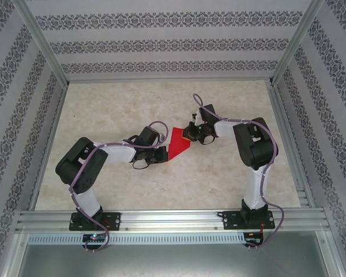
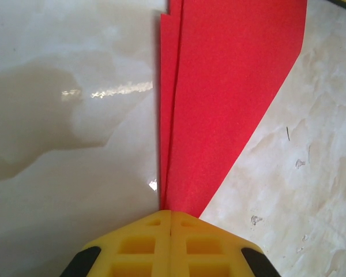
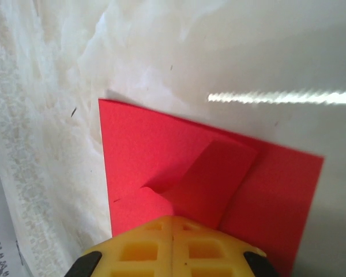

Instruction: Fold a paper plane with a square sheet of paper (pick it up from the middle)

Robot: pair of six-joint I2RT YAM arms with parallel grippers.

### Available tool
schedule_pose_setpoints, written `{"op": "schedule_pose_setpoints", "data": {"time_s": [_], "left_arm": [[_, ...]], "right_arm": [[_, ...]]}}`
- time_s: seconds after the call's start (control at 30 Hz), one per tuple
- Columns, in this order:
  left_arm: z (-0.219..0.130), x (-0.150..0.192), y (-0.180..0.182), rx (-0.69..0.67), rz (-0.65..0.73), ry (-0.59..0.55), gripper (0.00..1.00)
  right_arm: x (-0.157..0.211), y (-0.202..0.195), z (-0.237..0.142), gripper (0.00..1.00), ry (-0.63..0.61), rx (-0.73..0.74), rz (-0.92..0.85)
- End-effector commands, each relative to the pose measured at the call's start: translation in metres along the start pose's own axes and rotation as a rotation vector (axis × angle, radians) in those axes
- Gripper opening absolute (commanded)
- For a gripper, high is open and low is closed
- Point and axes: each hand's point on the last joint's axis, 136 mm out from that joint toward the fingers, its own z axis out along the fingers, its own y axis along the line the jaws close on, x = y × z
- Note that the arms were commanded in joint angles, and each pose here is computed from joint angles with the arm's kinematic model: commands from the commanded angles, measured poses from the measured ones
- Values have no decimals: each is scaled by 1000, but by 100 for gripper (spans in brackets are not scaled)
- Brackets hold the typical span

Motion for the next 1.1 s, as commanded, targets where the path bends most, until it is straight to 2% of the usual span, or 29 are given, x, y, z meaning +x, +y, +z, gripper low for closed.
{"op": "schedule_pose_setpoints", "data": {"time_s": [0.0, 0.23, 0.4, 0.57, 0.67, 0.87, 1.07], "left_arm": [[3, 51, 51, -181, -68, 177, 0], [4, 46, 44, -166, -59, 172, 0], [-1, 26, 17, -86, -27, 125, 3], [-22, -14, -34, 38, 26, 19, 19], [-37, -35, -52, 52, 46, -50, 27], [-61, -62, -34, -42, 5, -182, 41], [-70, -69, -7, -84, -66, -230, 55]], "right_arm": [[-53, -47, -16, 4, -179, 178, 1], [-70, -35, -38, 7, -221, 179, -26], [-59, -12, -58, 17, -235, 125, -26], [-30, 6, -65, 32, -231, 57, 17], [-10, 15, -61, 38, -214, 23, 39], [19, 33, -40, 43, -165, -23, 54], [26, 40, -20, 42, -125, -32, 49]]}}
